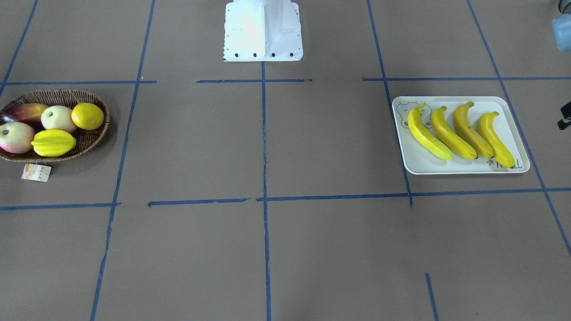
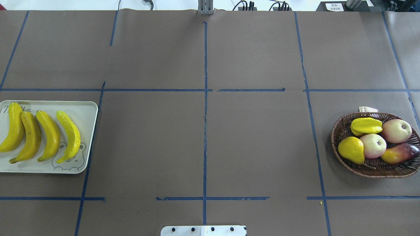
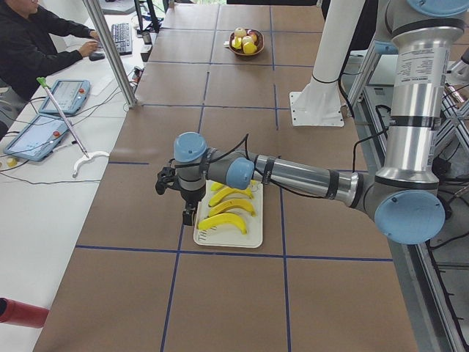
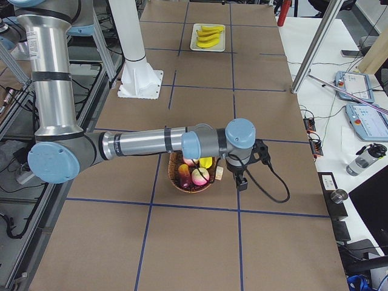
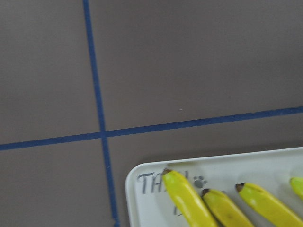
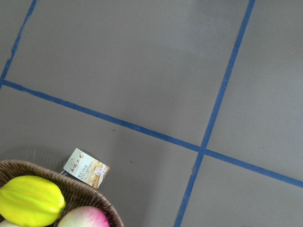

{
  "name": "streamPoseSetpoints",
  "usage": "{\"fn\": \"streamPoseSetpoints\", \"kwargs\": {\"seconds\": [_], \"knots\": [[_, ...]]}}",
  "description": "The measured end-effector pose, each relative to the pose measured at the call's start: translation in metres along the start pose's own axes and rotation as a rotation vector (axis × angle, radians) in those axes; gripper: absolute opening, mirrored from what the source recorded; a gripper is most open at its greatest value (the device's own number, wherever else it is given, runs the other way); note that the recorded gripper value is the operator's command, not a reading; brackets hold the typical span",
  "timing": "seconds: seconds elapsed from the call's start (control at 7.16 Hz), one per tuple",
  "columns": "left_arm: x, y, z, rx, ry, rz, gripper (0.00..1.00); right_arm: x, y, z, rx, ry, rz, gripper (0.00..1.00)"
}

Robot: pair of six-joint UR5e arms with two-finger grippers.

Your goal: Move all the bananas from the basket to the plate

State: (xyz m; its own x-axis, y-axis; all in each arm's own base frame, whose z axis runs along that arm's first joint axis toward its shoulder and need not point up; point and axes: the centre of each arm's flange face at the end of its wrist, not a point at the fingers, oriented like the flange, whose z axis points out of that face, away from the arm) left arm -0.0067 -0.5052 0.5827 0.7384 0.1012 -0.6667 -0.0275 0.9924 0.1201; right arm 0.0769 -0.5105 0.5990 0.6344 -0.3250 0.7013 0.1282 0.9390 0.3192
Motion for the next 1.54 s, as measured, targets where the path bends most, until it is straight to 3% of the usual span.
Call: {"fn": "streamPoseSetpoints", "kwargs": {"seconds": [0.42,1.26,1.54], "knots": [[-0.059,0.039,0.029,-0.08,0.053,-0.08,1.0,0.026,0.033,0.004,-0.003,-0.006,0.06,1.0],[-0.091,0.047,0.014,-0.046,0.085,-0.116,1.0,0.05,0.053,0.027,-0.049,-0.016,0.152,1.0],[-0.092,0.05,0.014,-0.046,0.087,-0.116,1.0,0.059,0.063,0.034,-0.073,0.005,0.179,1.0]]}}
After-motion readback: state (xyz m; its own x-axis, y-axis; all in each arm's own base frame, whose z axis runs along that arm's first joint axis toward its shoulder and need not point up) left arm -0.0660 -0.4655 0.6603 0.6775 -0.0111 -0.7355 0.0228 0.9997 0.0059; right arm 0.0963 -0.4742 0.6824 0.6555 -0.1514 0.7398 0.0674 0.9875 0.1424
